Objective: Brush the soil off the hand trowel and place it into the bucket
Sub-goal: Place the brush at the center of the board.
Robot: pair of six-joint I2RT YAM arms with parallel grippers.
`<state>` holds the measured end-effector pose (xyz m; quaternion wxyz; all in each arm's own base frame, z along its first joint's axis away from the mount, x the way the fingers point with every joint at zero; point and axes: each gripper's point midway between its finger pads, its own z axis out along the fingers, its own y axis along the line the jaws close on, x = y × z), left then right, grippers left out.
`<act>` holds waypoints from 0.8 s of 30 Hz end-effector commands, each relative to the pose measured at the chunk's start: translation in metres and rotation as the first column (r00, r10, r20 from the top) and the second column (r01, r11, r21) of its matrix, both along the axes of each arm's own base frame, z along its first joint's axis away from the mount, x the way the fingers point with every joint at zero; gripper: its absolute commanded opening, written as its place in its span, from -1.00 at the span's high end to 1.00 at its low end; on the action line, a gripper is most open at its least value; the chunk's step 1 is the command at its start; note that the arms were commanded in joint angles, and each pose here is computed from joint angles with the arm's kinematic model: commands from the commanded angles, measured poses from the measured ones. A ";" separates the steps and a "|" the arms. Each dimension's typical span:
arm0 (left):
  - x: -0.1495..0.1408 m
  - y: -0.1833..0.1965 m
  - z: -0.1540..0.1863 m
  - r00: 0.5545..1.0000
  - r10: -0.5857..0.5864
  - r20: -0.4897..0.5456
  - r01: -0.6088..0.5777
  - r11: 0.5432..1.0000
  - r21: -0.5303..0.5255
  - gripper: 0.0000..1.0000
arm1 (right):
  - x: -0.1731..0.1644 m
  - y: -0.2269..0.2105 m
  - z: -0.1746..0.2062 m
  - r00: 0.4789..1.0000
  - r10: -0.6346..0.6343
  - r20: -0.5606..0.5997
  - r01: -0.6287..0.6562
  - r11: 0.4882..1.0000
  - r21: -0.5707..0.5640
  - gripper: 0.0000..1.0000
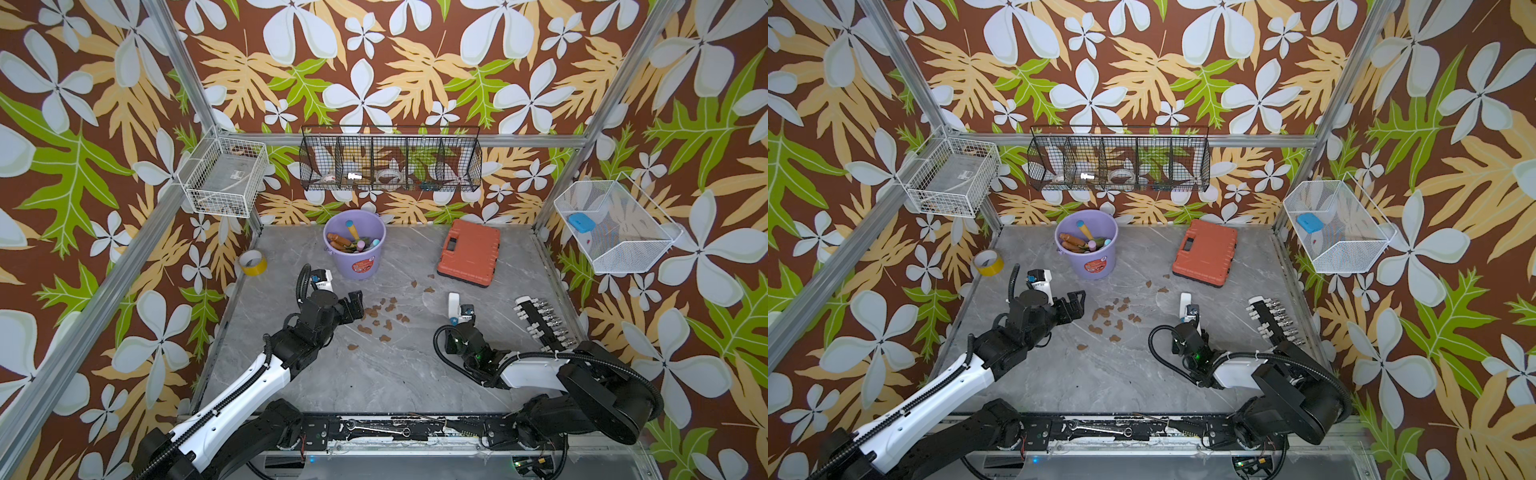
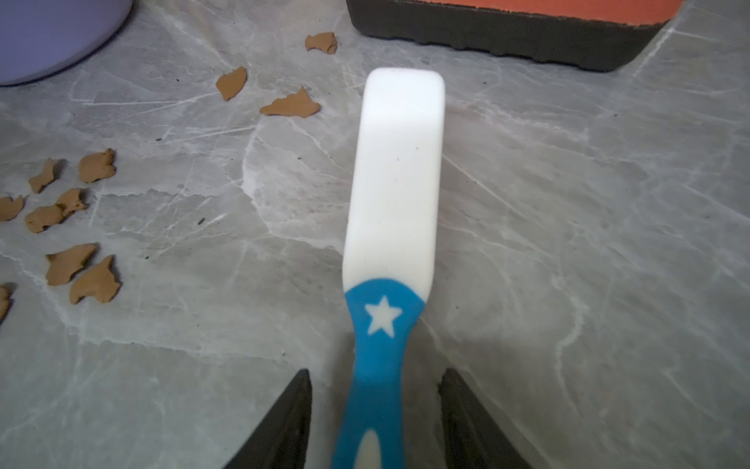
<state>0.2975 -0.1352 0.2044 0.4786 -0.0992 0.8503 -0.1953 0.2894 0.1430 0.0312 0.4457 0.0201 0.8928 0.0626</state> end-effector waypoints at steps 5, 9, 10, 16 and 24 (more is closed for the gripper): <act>0.006 0.004 0.004 0.999 0.042 0.028 -0.042 0.999 -0.003 -1.00 | 0.002 -0.007 0.021 0.998 -0.046 0.034 0.045 0.999 0.009 -0.25; 0.009 0.025 -0.003 0.987 0.154 0.040 -0.155 0.987 0.034 -1.00 | 0.002 -0.014 0.046 0.994 -0.076 0.074 0.074 0.997 0.023 -0.38; 0.010 0.031 -0.003 0.982 0.185 0.049 -0.187 0.981 0.043 -1.00 | 0.002 -0.015 0.057 0.993 -0.074 0.087 0.073 0.997 0.018 -0.41; 0.006 0.086 0.015 0.874 0.408 0.266 -0.445 0.890 0.096 -1.00 | 0.003 -0.020 0.147 0.968 -0.058 0.244 0.049 0.998 0.044 -0.62; -0.023 0.142 0.012 0.648 0.441 0.621 -0.664 0.726 0.177 -1.00 | 0.012 -0.017 0.231 0.930 -0.026 0.366 0.022 1.000 0.013 -0.99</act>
